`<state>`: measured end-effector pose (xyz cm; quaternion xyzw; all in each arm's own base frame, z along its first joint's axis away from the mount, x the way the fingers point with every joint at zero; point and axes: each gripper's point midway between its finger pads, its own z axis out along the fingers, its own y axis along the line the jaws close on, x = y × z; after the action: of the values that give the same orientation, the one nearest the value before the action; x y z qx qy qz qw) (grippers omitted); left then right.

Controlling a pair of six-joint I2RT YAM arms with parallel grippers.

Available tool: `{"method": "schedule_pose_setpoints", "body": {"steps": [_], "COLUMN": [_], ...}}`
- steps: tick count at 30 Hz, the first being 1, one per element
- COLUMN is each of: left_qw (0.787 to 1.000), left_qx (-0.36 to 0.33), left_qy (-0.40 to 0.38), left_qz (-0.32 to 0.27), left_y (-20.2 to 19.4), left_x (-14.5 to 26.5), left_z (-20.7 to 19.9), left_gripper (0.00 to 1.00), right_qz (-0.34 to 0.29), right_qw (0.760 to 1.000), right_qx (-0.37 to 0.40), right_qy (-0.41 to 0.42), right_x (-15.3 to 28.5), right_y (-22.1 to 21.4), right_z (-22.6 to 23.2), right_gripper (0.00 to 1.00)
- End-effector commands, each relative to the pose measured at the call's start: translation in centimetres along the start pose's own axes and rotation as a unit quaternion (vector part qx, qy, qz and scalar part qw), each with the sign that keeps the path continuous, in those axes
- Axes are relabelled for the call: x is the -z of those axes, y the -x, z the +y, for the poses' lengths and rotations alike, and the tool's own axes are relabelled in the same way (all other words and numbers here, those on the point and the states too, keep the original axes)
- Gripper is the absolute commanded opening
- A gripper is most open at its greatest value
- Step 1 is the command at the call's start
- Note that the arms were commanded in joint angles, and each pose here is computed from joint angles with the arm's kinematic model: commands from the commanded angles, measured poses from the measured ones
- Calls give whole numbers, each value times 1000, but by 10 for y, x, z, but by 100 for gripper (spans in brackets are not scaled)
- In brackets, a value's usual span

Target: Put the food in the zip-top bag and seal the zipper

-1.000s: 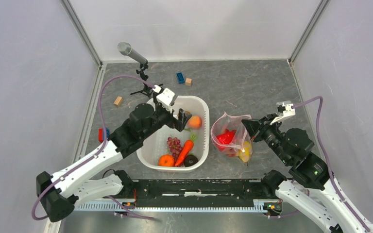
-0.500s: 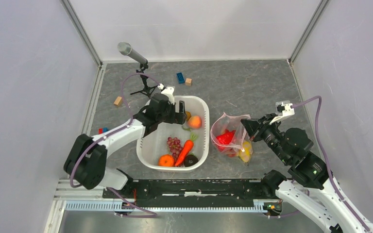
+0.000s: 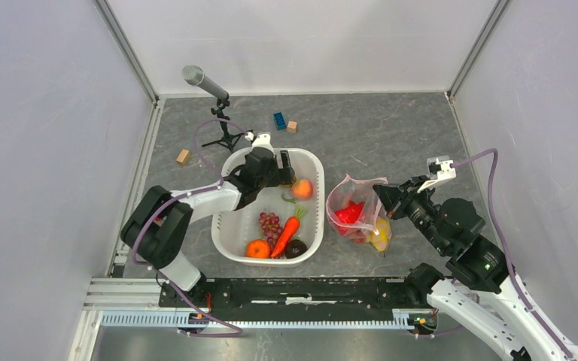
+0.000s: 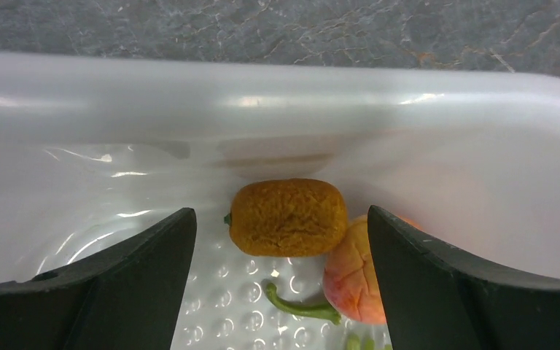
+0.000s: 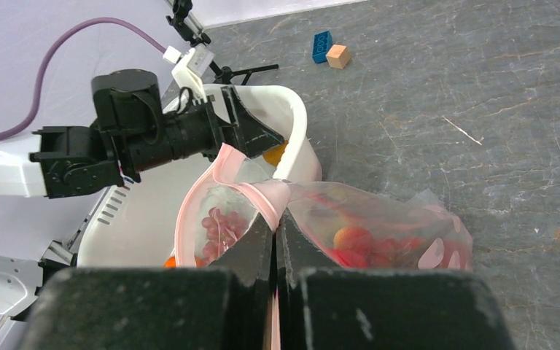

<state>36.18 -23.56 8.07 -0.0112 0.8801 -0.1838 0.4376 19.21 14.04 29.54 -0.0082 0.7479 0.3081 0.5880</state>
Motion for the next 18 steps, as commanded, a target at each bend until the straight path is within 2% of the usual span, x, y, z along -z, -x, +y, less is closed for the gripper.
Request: {"method": "schedule_pose_setpoints", "body": {"steps": [1, 7, 10, 13, 18], "left_qw": [999, 999, 999, 998, 996], "left_qx": [22, 15, 9, -1, -20], "left_qy": [22, 20, 25, 16, -3], "left_qz": [-31, -30, -41, -56, -82], "left_y": [-1, -19, -15, -3, 20], "left_x": [-18, -11, -4, 7, 32], "left_z": [-4, -5, -1, -4, -10], "left_gripper": [91, 80, 67, 50, 45], "right_qz": [-33, -35, -34, -32, -27], "right_qw": [999, 999, 999, 999, 999], "right_qx": [-9, -9, -9, -9, -7], "right_qy": [16, 15, 16, 17, 17], "right_x": [-1, 1, 0, -2, -4], "right_y": [16, 16, 16, 15, 12], "right_z": [8, 7, 8, 8, 8], "right_gripper": [1, 2, 2, 2, 2]}}
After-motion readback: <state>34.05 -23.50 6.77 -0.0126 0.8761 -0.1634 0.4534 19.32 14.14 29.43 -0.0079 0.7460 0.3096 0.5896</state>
